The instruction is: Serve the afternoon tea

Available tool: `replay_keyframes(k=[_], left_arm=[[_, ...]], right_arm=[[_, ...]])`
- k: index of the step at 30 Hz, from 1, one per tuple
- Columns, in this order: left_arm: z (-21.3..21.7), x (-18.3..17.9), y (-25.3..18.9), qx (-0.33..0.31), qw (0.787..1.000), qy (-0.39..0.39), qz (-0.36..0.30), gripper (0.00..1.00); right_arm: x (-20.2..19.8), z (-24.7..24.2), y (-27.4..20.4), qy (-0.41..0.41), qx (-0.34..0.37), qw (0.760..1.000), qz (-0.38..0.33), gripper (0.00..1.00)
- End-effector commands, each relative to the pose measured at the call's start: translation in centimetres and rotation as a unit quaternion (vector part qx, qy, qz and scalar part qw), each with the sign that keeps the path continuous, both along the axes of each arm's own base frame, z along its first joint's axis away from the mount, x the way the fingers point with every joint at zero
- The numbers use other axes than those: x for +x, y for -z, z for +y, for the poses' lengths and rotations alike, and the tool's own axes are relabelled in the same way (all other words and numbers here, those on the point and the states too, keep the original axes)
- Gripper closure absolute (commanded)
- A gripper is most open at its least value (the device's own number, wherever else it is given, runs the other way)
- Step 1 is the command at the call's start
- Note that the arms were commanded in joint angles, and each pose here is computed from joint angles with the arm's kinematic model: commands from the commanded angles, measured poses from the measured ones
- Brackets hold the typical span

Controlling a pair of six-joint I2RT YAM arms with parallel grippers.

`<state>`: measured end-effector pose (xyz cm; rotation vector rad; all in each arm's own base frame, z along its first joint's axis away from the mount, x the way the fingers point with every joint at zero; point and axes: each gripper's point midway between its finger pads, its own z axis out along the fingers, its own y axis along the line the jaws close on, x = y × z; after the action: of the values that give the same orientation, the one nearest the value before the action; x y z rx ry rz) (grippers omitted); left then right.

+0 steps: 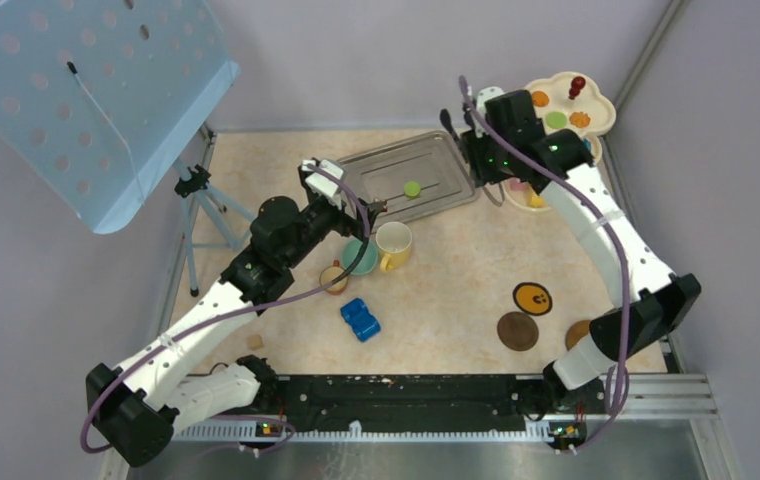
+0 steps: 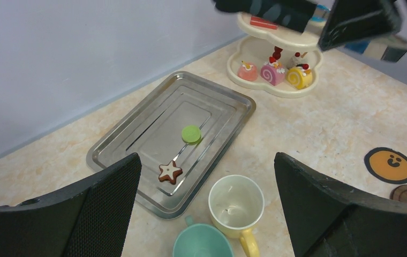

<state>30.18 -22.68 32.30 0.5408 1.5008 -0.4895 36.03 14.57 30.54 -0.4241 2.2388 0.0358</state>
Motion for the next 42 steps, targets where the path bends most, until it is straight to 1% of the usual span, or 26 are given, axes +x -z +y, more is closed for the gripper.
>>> replay_keyframes(k=[1, 7, 9, 15, 17, 22, 28, 31, 42], left_arm=[[0.3, -0.4, -2.1, -0.016, 0.999, -0.002, -0.03, 0.01], [0.7, -0.8, -2.8, -0.023, 0.999, -0.003, -0.04, 0.01], [1.1, -0.5, -2.7, -0.024, 0.999, -0.02, -0.04, 0.01], [0.5, -0.2, -2.0, -0.019, 0.999, -0.011, -0.028, 0.01], [0.6, -0.1, -1.8, -0.017, 0.999, -0.014, -0.026, 0.01], [0.5, 0.1, -1.5, -0.014, 1.0, -0.015, -0.024, 0.01], [0.3, 0.2, -1.2, -0.011, 1.0, -0.011, -0.02, 0.01], [0.6, 0.5, -1.0, -0.007, 1.0, -0.022, -0.019, 0.01], [0.5, 0.3, -1.2, -0.01, 1.0, -0.019, -0.02, 0.01]], right_arm=[[1.5, 4.5, 4.0, -0.047, -0.022, 0.998, 0.027, 0.57], [2.8, 6.5, 9.7, -0.019, -0.057, 0.995, 0.082, 0.57], [2.9, 6.8, 11.1, -0.013, -0.07, 0.993, 0.094, 0.57], [2.5, 8.2, 15.3, -0.024, -0.096, 0.987, 0.128, 0.56], [2.5, 8.1, 16.1, -0.022, -0.105, 0.986, 0.131, 0.55], [2.6, 9.0, 17.7, -0.036, -0.092, 0.986, 0.137, 0.54], [3.2, 9.5, 19.9, -0.039, -0.101, 0.983, 0.15, 0.54], [3.6, 9.7, 20.5, -0.041, -0.104, 0.982, 0.153, 0.54], [3.6, 9.8, 23.0, -0.045, -0.12, 0.977, 0.171, 0.55]])
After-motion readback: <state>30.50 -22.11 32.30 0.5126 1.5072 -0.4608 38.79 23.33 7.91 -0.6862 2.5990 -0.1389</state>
